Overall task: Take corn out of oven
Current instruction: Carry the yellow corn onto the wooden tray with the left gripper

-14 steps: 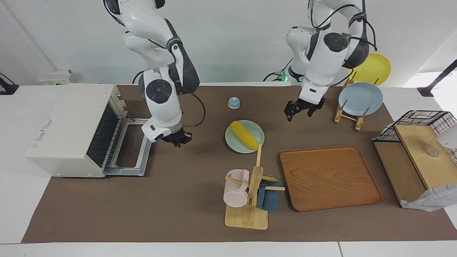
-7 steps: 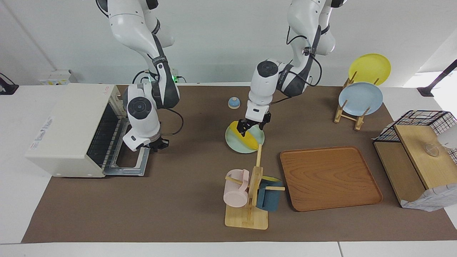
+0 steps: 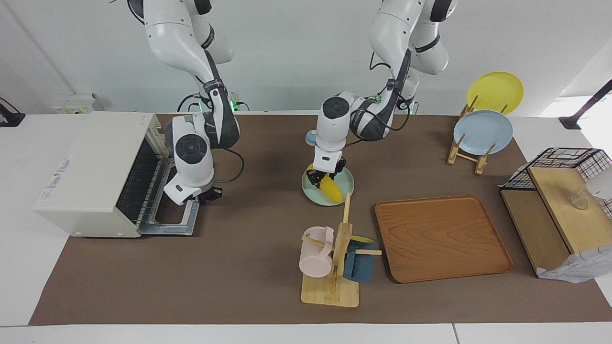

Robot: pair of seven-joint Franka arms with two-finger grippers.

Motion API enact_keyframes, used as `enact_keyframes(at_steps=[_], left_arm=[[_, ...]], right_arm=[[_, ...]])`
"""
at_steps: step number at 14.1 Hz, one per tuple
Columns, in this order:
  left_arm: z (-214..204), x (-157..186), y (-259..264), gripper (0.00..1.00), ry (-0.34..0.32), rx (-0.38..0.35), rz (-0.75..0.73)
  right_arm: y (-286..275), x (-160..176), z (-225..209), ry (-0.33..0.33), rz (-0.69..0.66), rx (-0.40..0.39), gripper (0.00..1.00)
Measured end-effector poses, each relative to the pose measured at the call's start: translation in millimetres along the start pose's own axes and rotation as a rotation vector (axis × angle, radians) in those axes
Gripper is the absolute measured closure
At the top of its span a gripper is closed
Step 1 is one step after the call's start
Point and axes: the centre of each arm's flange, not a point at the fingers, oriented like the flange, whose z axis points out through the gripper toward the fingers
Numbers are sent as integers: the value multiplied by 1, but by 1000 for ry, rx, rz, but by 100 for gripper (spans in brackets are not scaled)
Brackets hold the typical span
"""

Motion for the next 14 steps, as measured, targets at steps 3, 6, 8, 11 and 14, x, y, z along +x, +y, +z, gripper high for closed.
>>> enact_keyframes(at_steps=[3,6,8,11,14], left_arm=[[-36,77,-33,43,6,39,86],[-37,175,-109,43,2,50,237],[-32,243,-152,43,12,53,299],[-11,327,-171,43,38,59,396],[3,342,-163,37,46,65,446]], right_arm=[[31,-8,-51,-42,-69,-14,98],[93,-33,-92,-31,-83,-16,96],[124,-47,-99,-45,-76,-13,95],[149,-61,-102,-71,-73,2,89],[156,-74,-127,-7,-35,119,74]])
